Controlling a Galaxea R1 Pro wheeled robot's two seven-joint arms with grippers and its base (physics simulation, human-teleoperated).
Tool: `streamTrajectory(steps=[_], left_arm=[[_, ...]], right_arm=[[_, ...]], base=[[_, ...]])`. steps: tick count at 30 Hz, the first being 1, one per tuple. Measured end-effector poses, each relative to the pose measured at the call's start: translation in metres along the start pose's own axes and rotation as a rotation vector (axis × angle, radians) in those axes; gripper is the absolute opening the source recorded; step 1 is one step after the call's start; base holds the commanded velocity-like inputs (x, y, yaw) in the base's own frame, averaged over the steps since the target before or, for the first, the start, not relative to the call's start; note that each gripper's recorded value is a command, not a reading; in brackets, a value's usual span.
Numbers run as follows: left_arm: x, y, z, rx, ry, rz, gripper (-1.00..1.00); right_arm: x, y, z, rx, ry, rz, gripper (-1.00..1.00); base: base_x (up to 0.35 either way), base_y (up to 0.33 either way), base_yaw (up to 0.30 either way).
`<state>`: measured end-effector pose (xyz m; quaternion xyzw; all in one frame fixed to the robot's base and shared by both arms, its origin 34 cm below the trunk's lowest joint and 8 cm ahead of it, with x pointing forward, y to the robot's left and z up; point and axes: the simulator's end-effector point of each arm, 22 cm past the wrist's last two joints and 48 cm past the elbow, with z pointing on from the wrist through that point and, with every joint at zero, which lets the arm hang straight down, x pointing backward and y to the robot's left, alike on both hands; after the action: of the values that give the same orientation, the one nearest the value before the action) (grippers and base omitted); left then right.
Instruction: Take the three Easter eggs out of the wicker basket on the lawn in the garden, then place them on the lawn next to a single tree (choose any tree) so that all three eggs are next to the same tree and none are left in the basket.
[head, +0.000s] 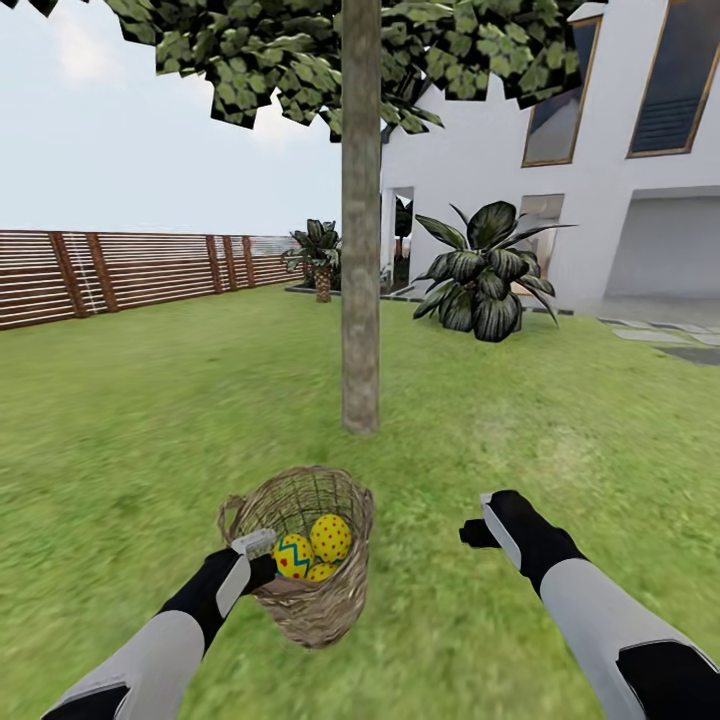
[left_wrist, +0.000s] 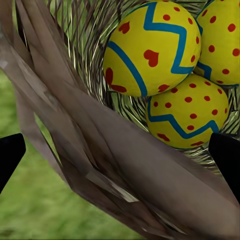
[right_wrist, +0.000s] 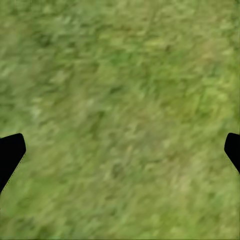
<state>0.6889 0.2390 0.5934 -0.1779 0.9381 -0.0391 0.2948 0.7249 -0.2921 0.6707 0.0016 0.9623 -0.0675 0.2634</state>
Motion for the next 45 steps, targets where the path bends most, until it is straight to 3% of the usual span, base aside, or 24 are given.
streamTrajectory(steps=[45], left_arm=[[-0.0011,-0.0017,-0.0015,0.002,-0.003,0.003,-1.00]], right_arm=[[-0.0016,0.0020,-0.0019,0.007,-0.006,-0.022,1.00]], base=[[0.339,0.000,0.024]])
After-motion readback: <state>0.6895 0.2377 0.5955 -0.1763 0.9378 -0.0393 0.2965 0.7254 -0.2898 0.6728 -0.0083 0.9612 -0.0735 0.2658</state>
